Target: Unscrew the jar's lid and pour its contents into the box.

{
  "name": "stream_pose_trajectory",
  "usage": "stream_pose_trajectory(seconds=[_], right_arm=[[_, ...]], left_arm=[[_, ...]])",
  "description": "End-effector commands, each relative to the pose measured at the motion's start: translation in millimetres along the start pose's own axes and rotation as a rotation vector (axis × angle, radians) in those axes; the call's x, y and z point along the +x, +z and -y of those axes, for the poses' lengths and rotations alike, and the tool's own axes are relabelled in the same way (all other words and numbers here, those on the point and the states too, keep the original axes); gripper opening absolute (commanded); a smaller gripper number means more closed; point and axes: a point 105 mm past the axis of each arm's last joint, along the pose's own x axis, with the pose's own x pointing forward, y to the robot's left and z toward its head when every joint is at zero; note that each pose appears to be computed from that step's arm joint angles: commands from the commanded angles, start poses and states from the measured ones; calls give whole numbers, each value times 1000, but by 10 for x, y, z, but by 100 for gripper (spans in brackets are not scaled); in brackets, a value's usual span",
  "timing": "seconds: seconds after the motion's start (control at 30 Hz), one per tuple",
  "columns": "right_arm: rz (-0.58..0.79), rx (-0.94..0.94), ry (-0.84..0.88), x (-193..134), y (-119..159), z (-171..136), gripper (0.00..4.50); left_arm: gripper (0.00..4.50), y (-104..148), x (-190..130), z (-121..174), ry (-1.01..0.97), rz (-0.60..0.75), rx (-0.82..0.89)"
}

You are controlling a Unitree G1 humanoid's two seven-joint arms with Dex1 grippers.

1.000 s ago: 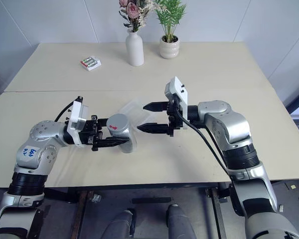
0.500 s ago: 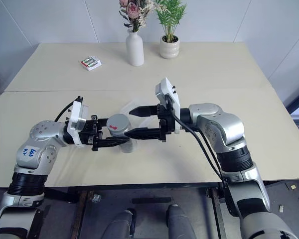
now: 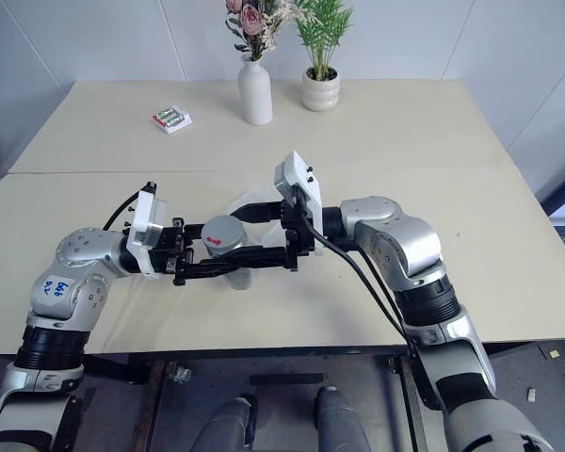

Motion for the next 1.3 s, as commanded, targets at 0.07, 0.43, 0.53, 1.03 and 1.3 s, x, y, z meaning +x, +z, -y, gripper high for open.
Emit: stream_pose_trajectory(seconds=[0.07, 0.43, 0.53, 1.03, 1.3], right_arm=[[25, -70, 25, 92, 146, -27, 446], [27, -75, 41, 147, 157, -27, 446], [24, -75, 41, 167, 149, -23, 446], [34, -84, 50, 193, 171, -16, 320], [53, -82, 65, 206, 214, -43, 289]], left_arm=[[235, 112, 3, 33, -13, 20, 46], [235, 112, 3, 34, -11, 19, 47], [235, 113, 4, 36, -10, 20, 47], [235, 116, -5, 26, -4, 19, 48], [235, 118, -6, 25, -5, 18, 48]])
